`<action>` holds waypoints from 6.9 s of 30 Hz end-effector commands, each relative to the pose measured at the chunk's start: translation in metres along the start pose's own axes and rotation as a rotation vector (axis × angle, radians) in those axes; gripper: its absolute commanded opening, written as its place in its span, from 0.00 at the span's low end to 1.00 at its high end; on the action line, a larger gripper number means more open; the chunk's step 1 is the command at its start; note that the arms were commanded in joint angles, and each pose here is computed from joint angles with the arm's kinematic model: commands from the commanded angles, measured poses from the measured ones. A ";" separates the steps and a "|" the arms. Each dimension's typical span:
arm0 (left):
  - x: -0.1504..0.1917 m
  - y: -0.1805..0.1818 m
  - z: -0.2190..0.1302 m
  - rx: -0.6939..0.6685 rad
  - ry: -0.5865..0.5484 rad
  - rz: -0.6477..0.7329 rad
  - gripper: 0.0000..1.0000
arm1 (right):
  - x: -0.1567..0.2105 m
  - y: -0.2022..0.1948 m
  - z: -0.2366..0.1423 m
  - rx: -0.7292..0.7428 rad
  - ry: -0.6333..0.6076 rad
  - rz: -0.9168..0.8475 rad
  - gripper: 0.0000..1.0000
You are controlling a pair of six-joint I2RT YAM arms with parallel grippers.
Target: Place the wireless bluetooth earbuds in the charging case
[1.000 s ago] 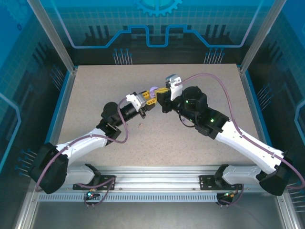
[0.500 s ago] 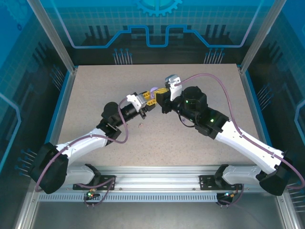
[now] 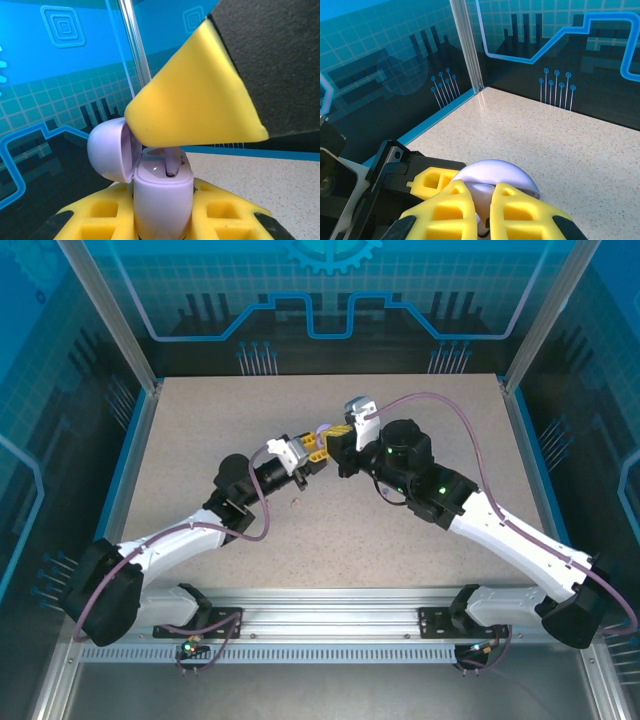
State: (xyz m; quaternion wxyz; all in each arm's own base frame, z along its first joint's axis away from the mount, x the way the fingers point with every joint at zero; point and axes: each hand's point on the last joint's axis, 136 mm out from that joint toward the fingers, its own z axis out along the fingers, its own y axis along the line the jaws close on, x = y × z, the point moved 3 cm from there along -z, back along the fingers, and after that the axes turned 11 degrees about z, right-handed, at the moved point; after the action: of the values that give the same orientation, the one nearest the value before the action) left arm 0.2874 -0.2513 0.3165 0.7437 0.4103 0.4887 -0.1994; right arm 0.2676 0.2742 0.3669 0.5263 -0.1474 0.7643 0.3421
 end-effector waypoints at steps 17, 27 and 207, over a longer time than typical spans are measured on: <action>-0.023 0.006 0.002 -0.019 -0.064 -0.009 0.00 | 0.021 -0.012 0.009 0.029 0.148 -0.028 0.35; -0.008 0.004 0.005 -0.020 -0.031 -0.030 0.00 | -0.016 0.008 -0.016 -0.061 0.085 0.040 0.73; -0.032 -0.018 0.033 0.086 -0.118 -0.108 0.00 | -0.054 -0.026 -0.072 -0.093 -0.085 0.165 0.12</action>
State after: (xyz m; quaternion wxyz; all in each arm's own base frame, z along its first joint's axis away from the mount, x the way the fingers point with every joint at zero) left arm 0.2852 -0.2871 0.3221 0.7261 0.4043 0.4870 -0.2685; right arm 0.2608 0.1947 0.4123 0.5030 -0.0683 0.7549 0.4152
